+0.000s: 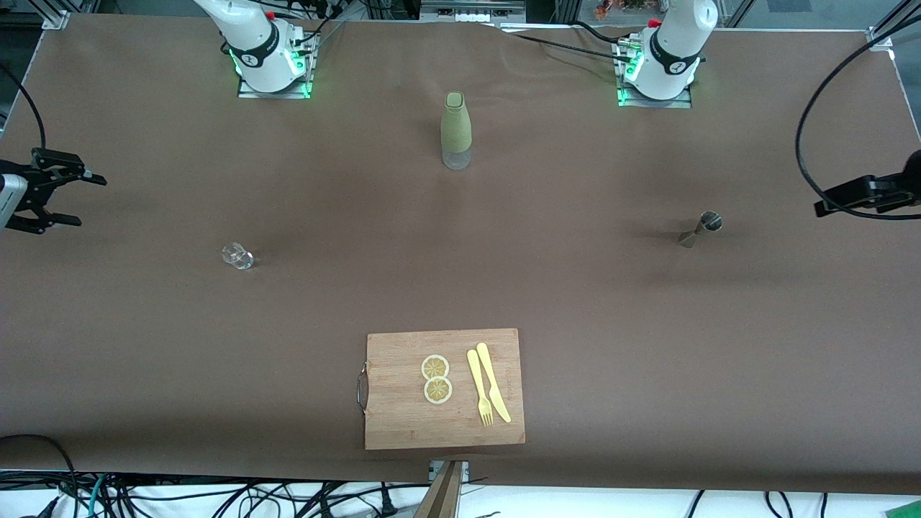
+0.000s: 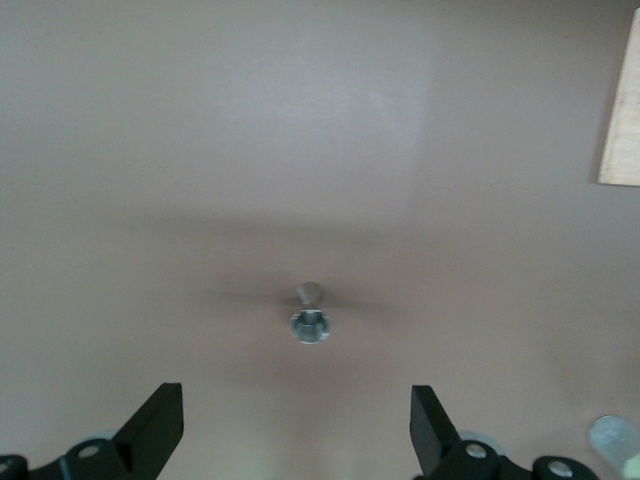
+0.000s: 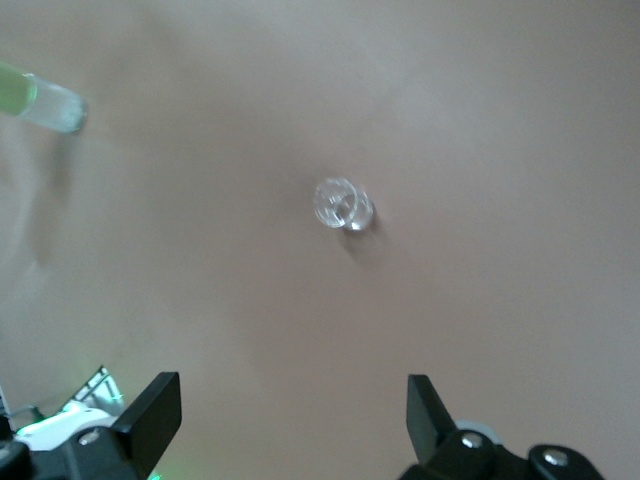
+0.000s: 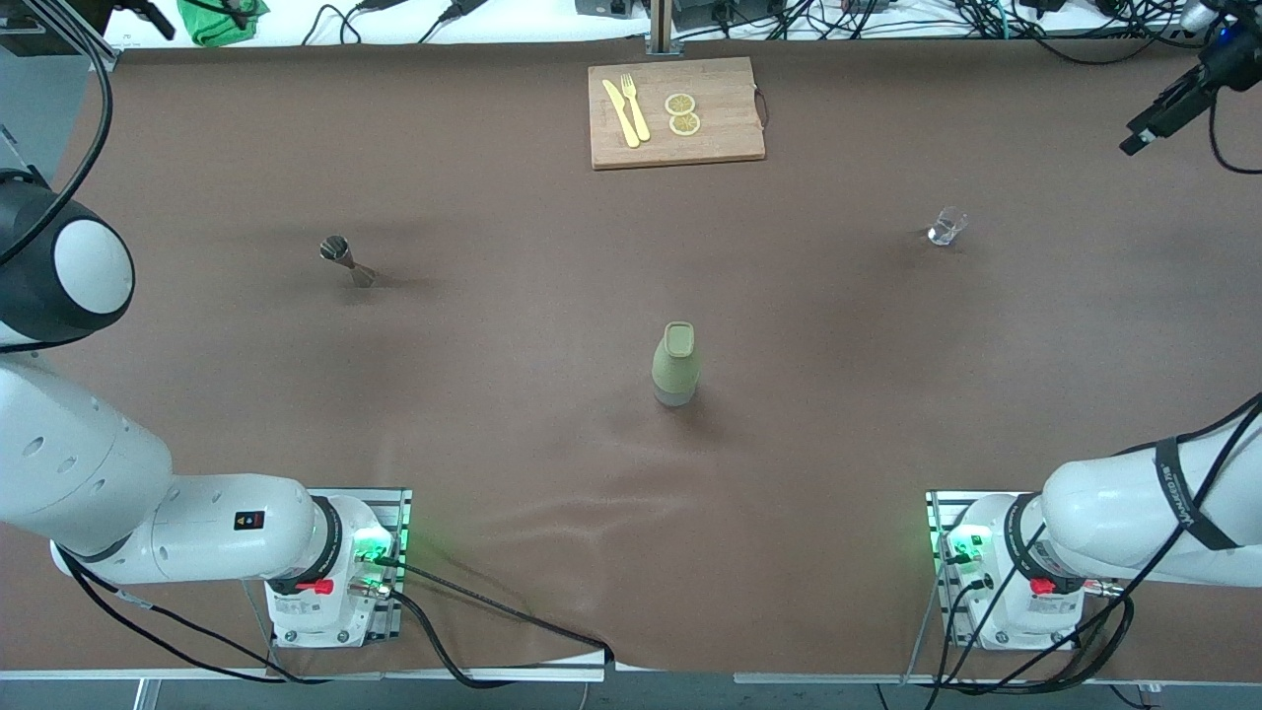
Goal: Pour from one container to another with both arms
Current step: 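Reach the right gripper to the glass beaker while the left gripper reaches the jigger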
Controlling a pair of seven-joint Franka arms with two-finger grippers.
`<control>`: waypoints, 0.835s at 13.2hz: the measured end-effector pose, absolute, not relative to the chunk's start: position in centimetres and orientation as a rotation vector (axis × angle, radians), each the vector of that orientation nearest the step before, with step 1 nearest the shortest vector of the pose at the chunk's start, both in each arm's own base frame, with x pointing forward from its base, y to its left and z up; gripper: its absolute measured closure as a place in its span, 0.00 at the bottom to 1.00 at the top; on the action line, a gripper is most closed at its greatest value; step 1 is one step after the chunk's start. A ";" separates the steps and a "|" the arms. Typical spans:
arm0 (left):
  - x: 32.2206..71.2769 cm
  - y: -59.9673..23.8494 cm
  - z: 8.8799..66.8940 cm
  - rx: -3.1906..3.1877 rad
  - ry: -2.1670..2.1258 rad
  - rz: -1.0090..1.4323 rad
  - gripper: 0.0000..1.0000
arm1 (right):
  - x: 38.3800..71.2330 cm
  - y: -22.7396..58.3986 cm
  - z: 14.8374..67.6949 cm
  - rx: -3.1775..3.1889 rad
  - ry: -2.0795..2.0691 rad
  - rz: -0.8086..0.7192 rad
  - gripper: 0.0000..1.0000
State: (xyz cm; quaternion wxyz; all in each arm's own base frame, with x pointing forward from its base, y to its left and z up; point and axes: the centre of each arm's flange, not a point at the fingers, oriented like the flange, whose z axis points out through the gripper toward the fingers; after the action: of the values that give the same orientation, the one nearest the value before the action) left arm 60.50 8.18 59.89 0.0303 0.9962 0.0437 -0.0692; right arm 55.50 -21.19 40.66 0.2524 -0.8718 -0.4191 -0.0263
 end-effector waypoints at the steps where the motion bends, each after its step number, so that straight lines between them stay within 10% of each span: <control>1: 60.2 10.4 59.4 3.071 0.045 -0.227 0.00 | 55.4 -22.3 38.5 -2.299 -1.181 -0.138 0.00; 11: 55.8 28.1 45.0 2.499 -0.773 -0.029 0.00 | 55.6 -23.5 17.1 -1.789 -1.377 -0.817 0.00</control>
State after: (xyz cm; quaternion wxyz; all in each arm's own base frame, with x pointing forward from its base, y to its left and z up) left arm 55.76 28.14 45.00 0.2597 0.9226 -0.2852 -0.0106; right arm 55.63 -23.46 17.05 0.3620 -0.6947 -0.5345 -0.3172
